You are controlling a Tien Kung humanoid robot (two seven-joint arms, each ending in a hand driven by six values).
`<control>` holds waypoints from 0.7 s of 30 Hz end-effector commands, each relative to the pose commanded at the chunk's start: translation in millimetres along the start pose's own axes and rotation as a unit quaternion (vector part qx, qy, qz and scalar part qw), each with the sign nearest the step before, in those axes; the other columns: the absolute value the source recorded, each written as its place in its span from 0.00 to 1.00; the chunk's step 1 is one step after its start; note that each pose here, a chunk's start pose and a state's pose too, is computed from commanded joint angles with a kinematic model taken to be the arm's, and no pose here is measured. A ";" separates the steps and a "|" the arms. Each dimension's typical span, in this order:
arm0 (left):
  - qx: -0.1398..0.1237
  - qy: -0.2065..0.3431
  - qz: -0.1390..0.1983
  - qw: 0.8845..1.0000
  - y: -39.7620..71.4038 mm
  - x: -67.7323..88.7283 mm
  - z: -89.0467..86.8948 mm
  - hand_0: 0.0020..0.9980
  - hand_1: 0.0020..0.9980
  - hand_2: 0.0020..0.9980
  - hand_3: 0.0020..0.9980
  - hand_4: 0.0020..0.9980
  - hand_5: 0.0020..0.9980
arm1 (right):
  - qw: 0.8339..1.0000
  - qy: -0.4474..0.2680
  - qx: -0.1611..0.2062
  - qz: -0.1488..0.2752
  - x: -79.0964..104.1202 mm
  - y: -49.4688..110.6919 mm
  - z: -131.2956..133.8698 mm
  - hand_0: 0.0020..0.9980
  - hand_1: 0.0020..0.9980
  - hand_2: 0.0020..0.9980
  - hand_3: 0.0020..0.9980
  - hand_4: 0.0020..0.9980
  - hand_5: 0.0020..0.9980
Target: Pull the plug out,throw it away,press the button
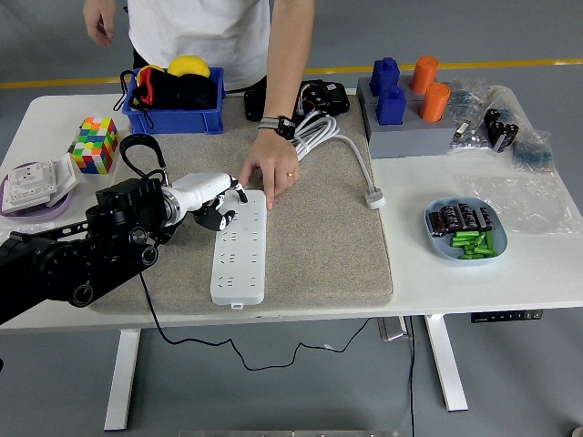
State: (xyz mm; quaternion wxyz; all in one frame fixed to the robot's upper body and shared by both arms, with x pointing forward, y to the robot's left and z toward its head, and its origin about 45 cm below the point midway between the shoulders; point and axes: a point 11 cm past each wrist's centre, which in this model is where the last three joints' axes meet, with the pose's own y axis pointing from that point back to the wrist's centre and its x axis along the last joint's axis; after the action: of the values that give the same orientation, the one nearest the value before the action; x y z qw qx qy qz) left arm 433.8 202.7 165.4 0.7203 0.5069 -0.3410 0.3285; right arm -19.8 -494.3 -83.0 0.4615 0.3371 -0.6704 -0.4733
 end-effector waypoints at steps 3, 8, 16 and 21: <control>-0.001 -0.002 0.000 1.000 -0.7 -0.1 1.2 0.02 0.00 0.08 0.75 0.47 0.00 | 1.000 0.000 0.001 -0.001 -0.5 0.0 -0.6 0.75 0.68 0.67 0.68 0.76 0.67; 0.001 -0.007 -0.001 1.000 -1.2 -0.3 0.6 0.02 0.00 0.07 0.75 0.47 0.00 | 1.000 0.000 0.001 0.000 0.1 0.1 -1.2 0.75 0.68 0.67 0.68 0.76 0.67; 0.007 -0.010 -0.002 1.000 0.6 0.3 -5.4 0.02 0.00 0.07 0.74 0.46 0.00 | 1.000 0.000 0.001 0.000 0.2 0.1 -0.4 0.75 0.68 0.67 0.68 0.76 0.67; 0.008 -0.012 0.001 1.000 3.7 4.2 -7.9 0.02 0.00 0.07 0.74 0.46 0.00 | 1.000 0.000 -0.001 0.001 0.9 0.1 1.3 0.75 0.68 0.67 0.68 0.76 0.67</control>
State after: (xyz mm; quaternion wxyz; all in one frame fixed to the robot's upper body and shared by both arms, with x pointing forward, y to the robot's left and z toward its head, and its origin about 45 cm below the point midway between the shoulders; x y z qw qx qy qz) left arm 434.4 211.7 168.7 0.7122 0.5160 -0.3473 0.3255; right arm -21.3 -494.6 -82.8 0.4623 0.3360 -0.6701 -0.4736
